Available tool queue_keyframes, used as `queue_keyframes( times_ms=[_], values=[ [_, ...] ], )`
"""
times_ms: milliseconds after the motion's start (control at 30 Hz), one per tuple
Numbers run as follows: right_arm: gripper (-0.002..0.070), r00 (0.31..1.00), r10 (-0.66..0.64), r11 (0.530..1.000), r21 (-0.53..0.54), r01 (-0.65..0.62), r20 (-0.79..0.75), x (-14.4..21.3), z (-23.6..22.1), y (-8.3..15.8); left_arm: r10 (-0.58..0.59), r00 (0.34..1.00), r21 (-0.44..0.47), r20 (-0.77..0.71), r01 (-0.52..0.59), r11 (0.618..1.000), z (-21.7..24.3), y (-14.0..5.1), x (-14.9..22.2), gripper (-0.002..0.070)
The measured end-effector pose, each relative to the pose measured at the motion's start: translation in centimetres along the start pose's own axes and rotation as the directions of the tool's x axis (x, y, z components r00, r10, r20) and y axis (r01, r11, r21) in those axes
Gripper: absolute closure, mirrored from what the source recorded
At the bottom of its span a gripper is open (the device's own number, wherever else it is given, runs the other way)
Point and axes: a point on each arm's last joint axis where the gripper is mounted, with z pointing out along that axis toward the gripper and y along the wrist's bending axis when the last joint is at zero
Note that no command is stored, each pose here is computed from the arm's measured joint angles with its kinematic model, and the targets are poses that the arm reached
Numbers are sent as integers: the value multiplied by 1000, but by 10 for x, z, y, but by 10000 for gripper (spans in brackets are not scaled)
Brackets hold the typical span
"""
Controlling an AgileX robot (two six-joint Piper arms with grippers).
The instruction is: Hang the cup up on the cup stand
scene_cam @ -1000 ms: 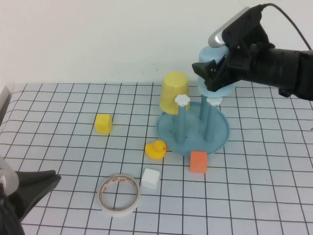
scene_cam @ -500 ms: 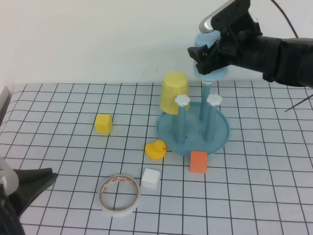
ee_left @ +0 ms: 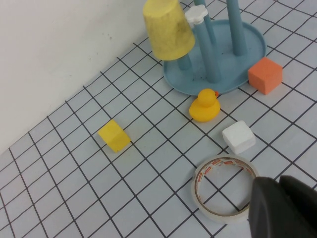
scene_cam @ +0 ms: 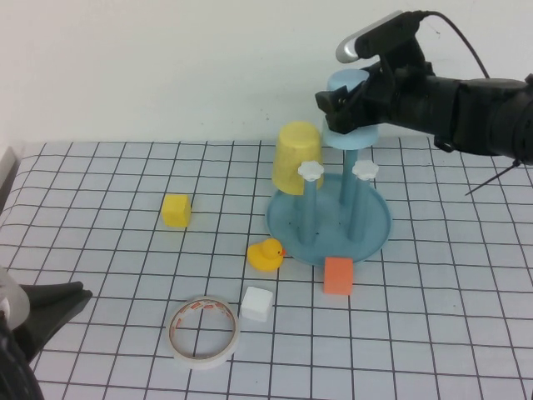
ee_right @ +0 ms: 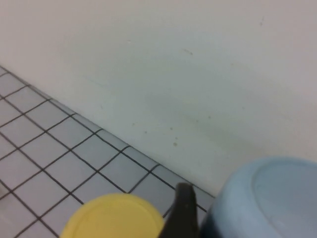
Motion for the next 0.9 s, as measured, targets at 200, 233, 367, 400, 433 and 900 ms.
queue_keyframes(
  times_ms=[200, 233, 367, 400, 433, 900],
  values=[
    [13, 998, 54, 993, 107, -50, -33, 3, -1, -10, 1, 1000, -1, -2, -1, 1000, 0, 0, 0, 676],
    [6, 998, 57, 992, 116, -53, -35, 4, -1, -10, 1, 1000, -1, -3, -1, 1000, 0, 0, 0, 676],
    [-6, 997, 70, 992, 110, -66, -32, 4, -1, -10, 2, 1000, 0, -8, -2, 1000, 0, 0, 1, 676],
    [-6, 997, 75, 992, 100, -72, -28, 3, 0, -9, 3, 1000, -1, -8, -3, 1000, 0, 0, 1, 676],
    [-6, 996, 84, 993, 89, -82, -24, 3, 0, -8, 3, 1000, -1, -8, -3, 1000, 0, 0, 1, 676],
    [570, 949, 246, 964, 48, -260, 197, -79, -108, -3, -136, 991, -26, 5, 137, 990, -19, -8, 47, 676]
  ],
)
